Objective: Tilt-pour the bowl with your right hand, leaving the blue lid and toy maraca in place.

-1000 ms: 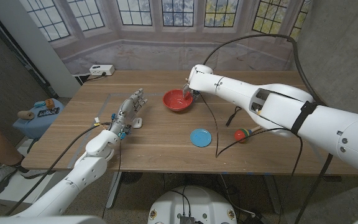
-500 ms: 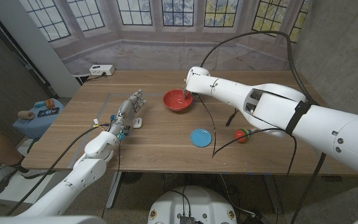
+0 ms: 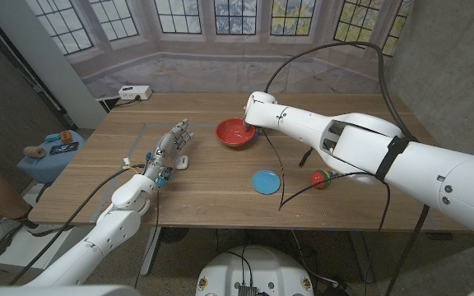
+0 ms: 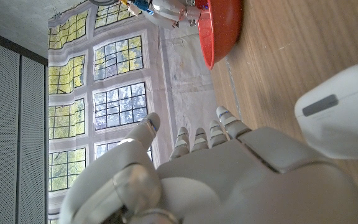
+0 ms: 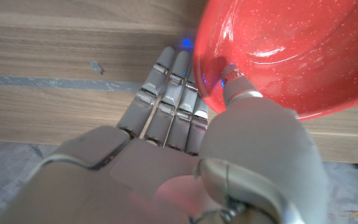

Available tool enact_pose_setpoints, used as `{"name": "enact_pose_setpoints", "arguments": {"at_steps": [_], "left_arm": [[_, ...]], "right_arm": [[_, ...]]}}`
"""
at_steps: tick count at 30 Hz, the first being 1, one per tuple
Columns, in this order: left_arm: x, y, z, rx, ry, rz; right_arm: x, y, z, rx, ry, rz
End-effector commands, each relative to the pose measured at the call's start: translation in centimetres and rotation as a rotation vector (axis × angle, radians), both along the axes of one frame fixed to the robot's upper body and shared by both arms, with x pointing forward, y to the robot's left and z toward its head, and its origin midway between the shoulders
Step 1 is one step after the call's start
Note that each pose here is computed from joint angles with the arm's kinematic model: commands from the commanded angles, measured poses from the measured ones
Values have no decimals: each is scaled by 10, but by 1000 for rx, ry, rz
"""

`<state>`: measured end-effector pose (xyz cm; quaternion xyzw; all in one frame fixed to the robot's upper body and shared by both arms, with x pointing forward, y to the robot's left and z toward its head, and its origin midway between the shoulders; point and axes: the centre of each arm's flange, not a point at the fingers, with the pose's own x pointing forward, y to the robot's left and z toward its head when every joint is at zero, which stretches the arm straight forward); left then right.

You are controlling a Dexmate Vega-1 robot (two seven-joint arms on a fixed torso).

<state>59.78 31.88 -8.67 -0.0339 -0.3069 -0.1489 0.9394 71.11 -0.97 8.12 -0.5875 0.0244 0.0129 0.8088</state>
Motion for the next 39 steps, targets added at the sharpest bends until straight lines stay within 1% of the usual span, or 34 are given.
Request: {"name": "enact_pose_setpoints", "arguments": {"at_steps": [1, 8, 15, 22, 27, 39], "left_arm": [[1, -2, -1, 3, 7, -3], [2, -3, 0, 3, 9, -5], [2, -5, 0, 4, 10, -7], [3, -7, 0, 5, 14, -10], [3, -7, -1, 5, 14, -8], [3, -8, -2, 5, 18, -10]], "right_arm": [[1, -2, -5, 0, -29, -18], [2, -3, -7, -7, -55, -29], [3, -4, -9, -13, -53, -32], [4, -6, -12, -8, -68, -37], [5, -7, -15, -6, -67, -42], [1, -12, -18, 8, -98, -50]]}}
